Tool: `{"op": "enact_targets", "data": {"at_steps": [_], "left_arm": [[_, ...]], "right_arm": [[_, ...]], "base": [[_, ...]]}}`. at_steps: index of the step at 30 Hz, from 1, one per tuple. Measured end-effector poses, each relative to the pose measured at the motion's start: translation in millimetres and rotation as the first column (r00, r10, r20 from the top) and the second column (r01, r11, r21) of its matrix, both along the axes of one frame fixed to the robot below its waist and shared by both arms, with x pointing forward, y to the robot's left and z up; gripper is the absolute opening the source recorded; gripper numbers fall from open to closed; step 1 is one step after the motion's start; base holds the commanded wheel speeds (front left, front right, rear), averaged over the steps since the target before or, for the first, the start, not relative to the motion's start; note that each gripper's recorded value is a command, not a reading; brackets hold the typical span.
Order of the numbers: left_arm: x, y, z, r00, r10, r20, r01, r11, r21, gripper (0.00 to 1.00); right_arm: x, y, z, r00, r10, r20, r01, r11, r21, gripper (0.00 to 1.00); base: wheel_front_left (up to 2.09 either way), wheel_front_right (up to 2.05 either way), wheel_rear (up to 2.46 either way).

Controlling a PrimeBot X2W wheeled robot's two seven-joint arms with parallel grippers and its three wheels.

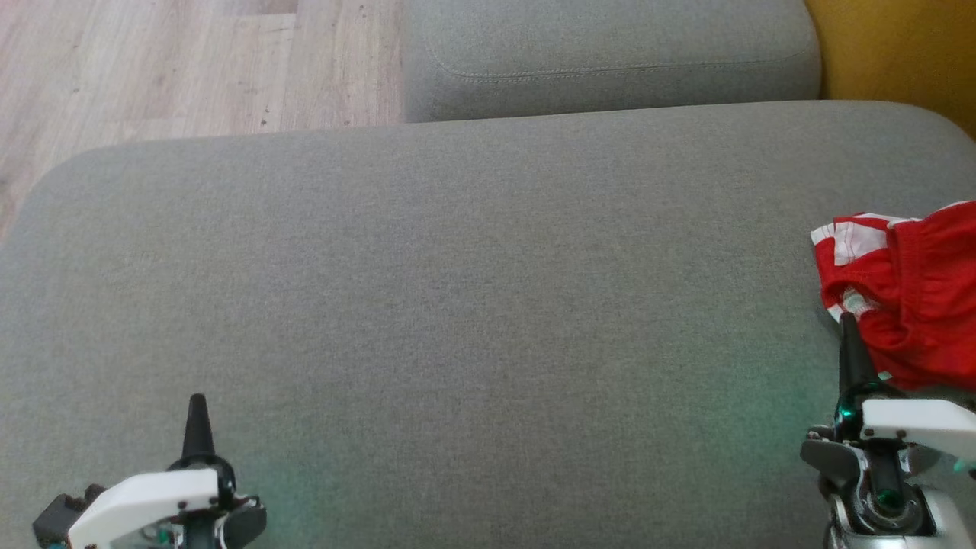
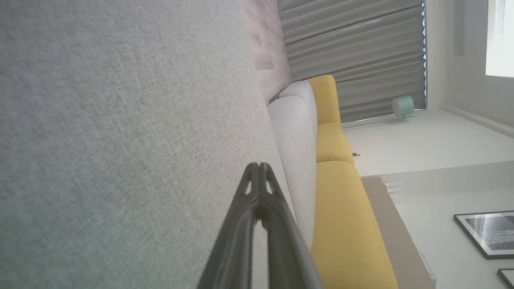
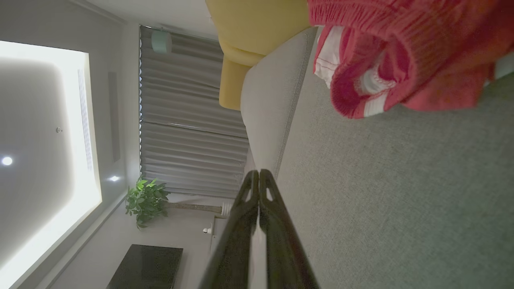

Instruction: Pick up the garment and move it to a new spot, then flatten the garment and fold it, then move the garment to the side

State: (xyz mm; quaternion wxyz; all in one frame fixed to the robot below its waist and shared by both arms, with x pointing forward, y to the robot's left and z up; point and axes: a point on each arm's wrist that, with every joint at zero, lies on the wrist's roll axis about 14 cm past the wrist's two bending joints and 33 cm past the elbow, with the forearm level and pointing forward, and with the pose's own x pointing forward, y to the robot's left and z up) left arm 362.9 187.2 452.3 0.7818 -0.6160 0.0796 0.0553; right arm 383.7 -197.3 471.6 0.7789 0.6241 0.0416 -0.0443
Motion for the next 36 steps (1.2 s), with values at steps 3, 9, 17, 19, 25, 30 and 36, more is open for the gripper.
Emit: {"op": "enact_targets", "data": {"at_steps": [3, 9, 17, 19, 25, 30, 36], "left_arm": [[1, 1, 3, 1.0, 0.006, 0.011, -0.006, 0.999, -0.036, 0.0], [4, 2, 8, 0.999, 0.017, 0.03, -0.013, 0.994, -0.105, 0.0], [10, 0, 20, 0.997, 0.023, 0.072, -0.008, 0.98, -0.197, 0.0], [11, 0, 21, 0.997, 0.022, 0.075, -0.005, 0.975, -0.22, 0.0], [11, 1, 22, 0.996, 0.028, 0.085, -0.008, 0.972, -0.234, 0.0], [11, 1, 23, 0.996, 0.028, 0.085, -0.008, 0.972, -0.234, 0.0], [11, 1, 23, 0.996, 0.028, 0.085, -0.008, 0.972, -0.234, 0.0]], "right_arm": [[-2, -2, 0, 1.0, -0.007, 0.002, 0.007, 0.999, 0.033, 0.0], [-4, -4, 3, 1.0, -0.017, 0.016, 0.015, 0.995, 0.099, 0.0], [-3, -8, 11, 0.999, -0.031, 0.043, 0.022, 0.983, 0.185, 0.0], [-3, -9, 13, 0.998, -0.034, 0.05, 0.023, 0.978, 0.208, 0.0], [-3, -9, 14, 0.998, -0.038, 0.057, 0.025, 0.975, 0.222, 0.0], [-3, -9, 14, 0.998, -0.038, 0.057, 0.025, 0.975, 0.222, 0.0], [-3, -9, 14, 0.998, -0.038, 0.057, 0.025, 0.975, 0.222, 0.0]], "base": [[0.0, 0.0, 0.0], [0.0, 0.0, 0.0], [0.0, 0.0, 0.0], [0.0, 0.0, 0.0], [0.0, 0.0, 0.0], [0.0, 0.0, 0.0], [0.0, 0.0, 0.0]]}}
